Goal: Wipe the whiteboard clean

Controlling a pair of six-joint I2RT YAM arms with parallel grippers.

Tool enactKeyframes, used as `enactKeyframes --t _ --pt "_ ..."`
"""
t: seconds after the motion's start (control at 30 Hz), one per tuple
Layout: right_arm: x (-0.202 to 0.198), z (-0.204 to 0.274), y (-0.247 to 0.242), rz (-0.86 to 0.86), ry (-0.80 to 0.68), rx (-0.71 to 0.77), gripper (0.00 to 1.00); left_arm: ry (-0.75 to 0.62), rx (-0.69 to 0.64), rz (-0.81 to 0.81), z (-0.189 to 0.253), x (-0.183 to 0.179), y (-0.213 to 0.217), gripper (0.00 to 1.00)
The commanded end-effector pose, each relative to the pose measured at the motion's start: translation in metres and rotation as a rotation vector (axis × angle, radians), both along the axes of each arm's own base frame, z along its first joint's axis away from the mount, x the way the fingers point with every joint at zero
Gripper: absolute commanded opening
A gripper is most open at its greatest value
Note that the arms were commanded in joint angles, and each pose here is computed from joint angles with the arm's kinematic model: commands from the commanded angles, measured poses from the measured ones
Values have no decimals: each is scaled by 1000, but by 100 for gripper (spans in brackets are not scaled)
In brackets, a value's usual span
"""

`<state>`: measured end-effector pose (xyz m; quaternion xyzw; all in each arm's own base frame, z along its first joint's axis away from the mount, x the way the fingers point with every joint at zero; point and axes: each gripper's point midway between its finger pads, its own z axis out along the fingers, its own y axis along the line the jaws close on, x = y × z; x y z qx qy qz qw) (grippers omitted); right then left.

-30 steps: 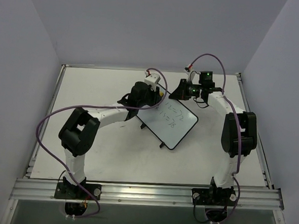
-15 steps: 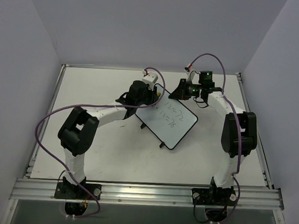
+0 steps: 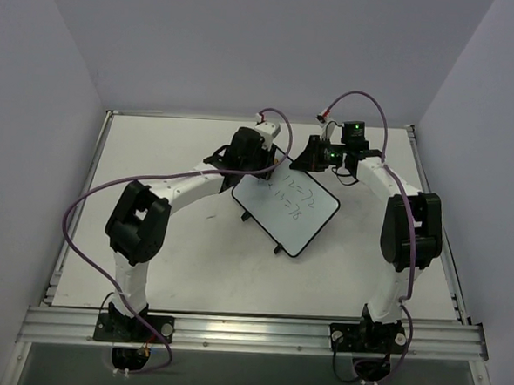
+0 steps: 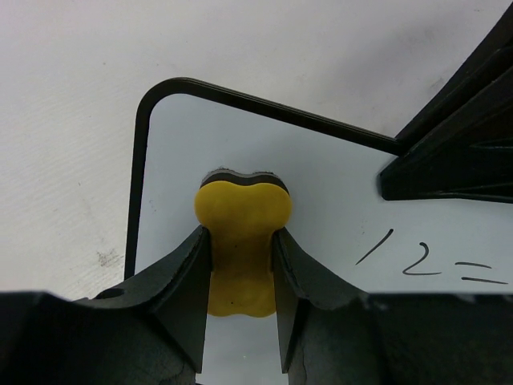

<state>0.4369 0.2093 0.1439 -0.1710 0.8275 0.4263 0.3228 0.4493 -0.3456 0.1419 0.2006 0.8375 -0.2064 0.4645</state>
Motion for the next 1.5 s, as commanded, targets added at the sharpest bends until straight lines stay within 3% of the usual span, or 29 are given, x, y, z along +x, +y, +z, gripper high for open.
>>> enactKeyframes --t 0.0,0.43,0.77,1.17,1.47 --pt "-11 31 17 76 -112 12 0 52 31 -13 -9 2 0 2" --pt "-11 33 17 75 -116 8 0 26 4 73 11 28 24 2" --pt "-11 30 17 72 -115 4 0 2 2 27 23 27 15 2" --pt "-10 30 18 58 -104 13 0 23 -10 -81 -25 -37 -34 2" --pt "-11 31 16 45 -112 5 0 -18 -15 -145 -25 -67 -64 2"
